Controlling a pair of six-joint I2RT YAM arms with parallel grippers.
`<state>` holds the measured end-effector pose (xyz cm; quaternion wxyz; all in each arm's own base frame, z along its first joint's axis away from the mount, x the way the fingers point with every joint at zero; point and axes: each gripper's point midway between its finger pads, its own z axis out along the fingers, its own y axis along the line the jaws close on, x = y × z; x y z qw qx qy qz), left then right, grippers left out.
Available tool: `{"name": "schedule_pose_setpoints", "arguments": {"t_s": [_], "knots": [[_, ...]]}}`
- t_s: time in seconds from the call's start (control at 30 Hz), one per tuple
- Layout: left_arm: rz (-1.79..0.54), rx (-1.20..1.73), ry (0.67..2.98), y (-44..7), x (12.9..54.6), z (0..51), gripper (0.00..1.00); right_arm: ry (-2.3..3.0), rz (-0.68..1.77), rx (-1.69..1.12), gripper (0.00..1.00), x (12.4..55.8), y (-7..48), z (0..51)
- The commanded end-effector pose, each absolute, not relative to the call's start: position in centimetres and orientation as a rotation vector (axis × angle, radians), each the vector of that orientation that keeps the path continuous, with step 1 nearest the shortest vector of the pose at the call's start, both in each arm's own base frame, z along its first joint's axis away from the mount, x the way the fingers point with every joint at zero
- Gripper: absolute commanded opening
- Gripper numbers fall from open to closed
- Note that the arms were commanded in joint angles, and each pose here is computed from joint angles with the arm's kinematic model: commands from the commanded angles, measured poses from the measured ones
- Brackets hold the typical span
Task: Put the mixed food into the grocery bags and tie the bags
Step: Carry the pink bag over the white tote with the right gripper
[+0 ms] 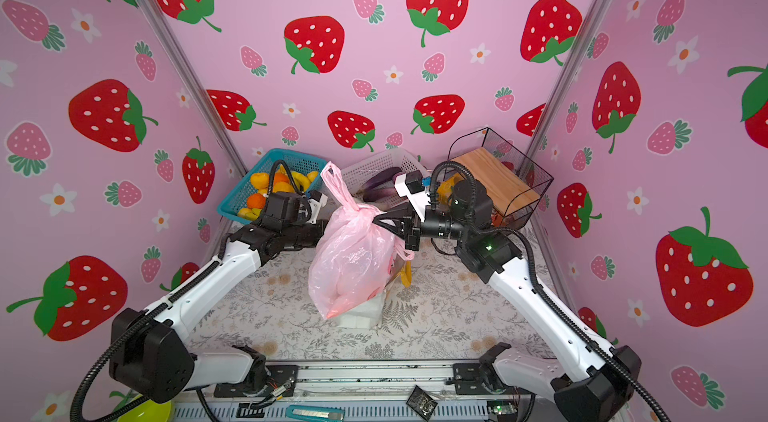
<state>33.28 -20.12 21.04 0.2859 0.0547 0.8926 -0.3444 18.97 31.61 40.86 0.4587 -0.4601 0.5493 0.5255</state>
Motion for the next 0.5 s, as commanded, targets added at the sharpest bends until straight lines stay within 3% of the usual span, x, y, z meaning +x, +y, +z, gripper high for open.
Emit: {"name": "schedule_pose_setpoints", "arguments": {"t_s": [0.0, 0.3, 0.4, 0.47], "knots": [[-0.896, 0.134, 2.312, -19.6, 33.9, 23.1, 0.31, 1.330, 1.317, -1.145, 0.00, 19.7, 32.5, 40.4], [-0.806, 0.045, 2.334, -17.2, 32.3, 21.3, 0.33, 1.470, 1.351, -1.161, 0.00, 23.3, 34.8, 35.0], [-0.804, 0.039, 2.340, -17.0, 32.1, 20.8, 0.26, 1.518, 1.288, -1.154, 0.00, 25.0, 34.7, 32.9], [-0.816, 0.045, 2.348, -17.1, 32.0, 20.6, 0.16, 1.558, 1.188, -1.137, 0.00, 26.9, 33.8, 31.5]]}}
